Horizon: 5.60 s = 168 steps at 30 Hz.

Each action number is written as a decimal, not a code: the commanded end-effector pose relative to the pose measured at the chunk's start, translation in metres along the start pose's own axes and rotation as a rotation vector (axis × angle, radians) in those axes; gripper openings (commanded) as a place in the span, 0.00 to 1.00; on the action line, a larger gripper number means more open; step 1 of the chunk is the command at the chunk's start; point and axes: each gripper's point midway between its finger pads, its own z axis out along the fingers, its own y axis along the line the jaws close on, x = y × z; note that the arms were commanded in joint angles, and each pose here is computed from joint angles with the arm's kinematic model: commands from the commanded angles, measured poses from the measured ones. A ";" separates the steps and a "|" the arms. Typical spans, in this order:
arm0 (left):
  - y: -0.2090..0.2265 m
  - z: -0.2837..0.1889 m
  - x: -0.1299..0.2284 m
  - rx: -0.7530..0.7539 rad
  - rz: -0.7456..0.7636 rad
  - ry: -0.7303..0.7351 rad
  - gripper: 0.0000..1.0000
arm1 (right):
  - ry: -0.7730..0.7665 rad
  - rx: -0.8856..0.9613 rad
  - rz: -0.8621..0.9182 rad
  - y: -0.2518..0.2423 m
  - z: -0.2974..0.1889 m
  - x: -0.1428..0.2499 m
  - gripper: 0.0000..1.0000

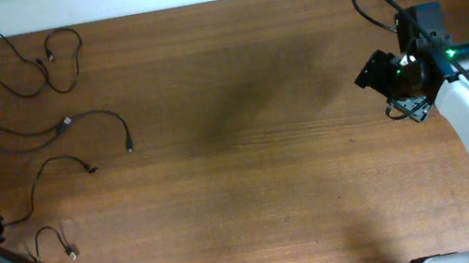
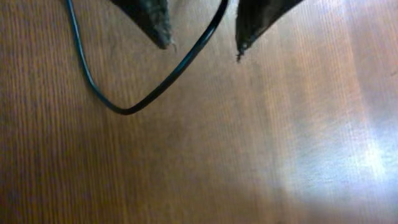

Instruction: Untangle cables

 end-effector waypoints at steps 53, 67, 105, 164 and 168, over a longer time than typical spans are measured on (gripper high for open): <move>-0.163 -0.340 -0.021 1.266 0.233 -0.285 0.99 | -0.392 -0.134 -0.143 -0.135 -0.200 0.116 0.99; -0.163 -0.340 -0.021 1.266 0.232 -0.286 0.99 | -1.011 -0.304 -0.451 -0.096 -0.111 0.058 0.99; -0.146 -0.314 -0.052 1.059 0.130 -0.406 0.99 | -1.119 -0.267 -0.608 -0.092 -0.041 0.056 0.99; -0.074 -0.242 0.251 1.140 0.805 -1.198 0.99 | -1.118 -0.267 -0.608 -0.092 -0.041 0.056 0.99; -0.075 -0.242 0.252 1.143 0.809 -1.193 0.99 | -1.118 -0.267 -0.608 -0.092 -0.041 0.056 0.99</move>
